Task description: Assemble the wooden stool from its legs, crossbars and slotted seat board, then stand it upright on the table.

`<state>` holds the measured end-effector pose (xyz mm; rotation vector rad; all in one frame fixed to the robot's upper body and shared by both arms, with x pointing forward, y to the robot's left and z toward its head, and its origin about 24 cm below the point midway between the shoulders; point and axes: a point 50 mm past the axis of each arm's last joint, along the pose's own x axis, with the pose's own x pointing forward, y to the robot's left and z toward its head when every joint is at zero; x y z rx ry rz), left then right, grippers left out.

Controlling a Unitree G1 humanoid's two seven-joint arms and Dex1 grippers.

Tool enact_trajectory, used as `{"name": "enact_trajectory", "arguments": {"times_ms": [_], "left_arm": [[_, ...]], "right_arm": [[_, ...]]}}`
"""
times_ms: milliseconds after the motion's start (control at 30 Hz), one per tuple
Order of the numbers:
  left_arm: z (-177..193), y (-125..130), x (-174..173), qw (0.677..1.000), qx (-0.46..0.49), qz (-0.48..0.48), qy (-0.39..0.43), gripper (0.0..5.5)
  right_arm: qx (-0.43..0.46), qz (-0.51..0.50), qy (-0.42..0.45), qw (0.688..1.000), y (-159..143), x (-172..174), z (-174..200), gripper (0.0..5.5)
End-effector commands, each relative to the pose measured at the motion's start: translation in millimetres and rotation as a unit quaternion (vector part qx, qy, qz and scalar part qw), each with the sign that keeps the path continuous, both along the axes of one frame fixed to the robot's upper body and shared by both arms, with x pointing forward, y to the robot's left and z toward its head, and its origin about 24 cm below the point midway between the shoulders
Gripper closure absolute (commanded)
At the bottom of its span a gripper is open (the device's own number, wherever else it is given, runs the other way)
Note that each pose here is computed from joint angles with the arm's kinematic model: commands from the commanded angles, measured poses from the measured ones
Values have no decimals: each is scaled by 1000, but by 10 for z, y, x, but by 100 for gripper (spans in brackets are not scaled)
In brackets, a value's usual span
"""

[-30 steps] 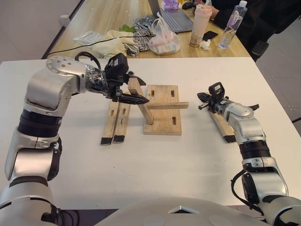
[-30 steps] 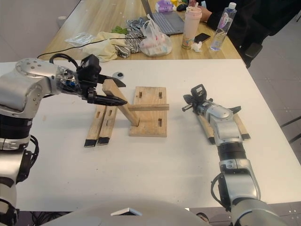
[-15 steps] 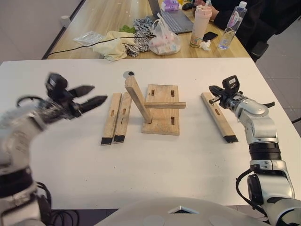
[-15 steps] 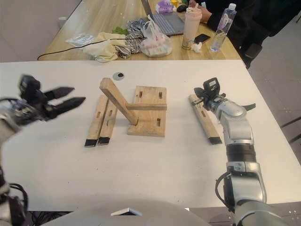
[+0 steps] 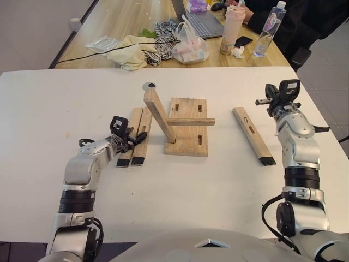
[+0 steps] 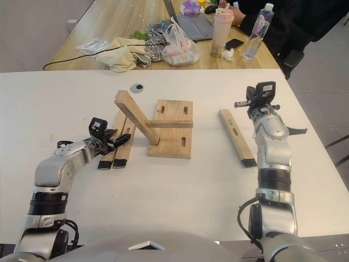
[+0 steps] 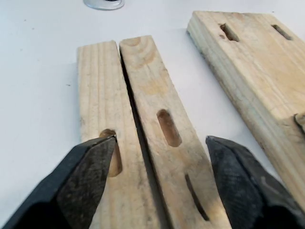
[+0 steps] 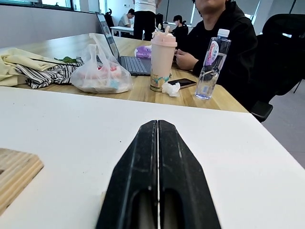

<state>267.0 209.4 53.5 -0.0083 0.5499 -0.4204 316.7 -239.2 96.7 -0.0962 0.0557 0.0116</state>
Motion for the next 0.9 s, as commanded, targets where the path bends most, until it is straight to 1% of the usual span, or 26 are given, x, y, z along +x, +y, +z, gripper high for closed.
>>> {"name": "enact_trajectory", "arguments": {"times_ms": [33, 133, 200, 333, 400, 500, 567, 633, 733, 800, 900], "left_arm": [[176, 35, 123, 998, 42, -37, -32, 203], [311, -35, 191, 996, 43, -69, -40, 203], [288, -77, 190, 996, 37, -81, -24, 203], [115, -33, 133, 997, 3, -54, 47, 203], [31, -3, 102, 996, 6, -37, 79, 203], [-101, 6, -39, 989, 7, -41, 141, 203], [-177, 23, -97, 986, 25, -39, 163, 203], [-227, 83, -106, 983, 73, -29, 168, 203], [-226, 111, -127, 978, 122, -40, 164, 203], [-217, 86, -108, 976, 144, -49, 157, 203], [-220, 72, -1, 974, 171, -53, 141, 203]], "right_arm": [[10, -6, -30, 999, 141, -42, 61, 550], [18, -17, -37, 999, 158, -88, 43, 550], [19, -28, -37, 999, 127, -102, 9, 550], [28, -48, -42, 998, 88, -85, 9, 550], [28, -53, -43, 997, 68, -82, 0, 550], [30, -54, -43, 997, 82, -62, -22, 550], [33, -53, -43, 997, 96, -41, -34, 550], [32, -46, -41, 998, 122, -16, -40, 550], [16, -31, -44, 998, 155, 11, -18, 550], [14, -36, -44, 998, 121, 12, -26, 550], [28, -45, -43, 998, 117, 39, -50, 550]]}}
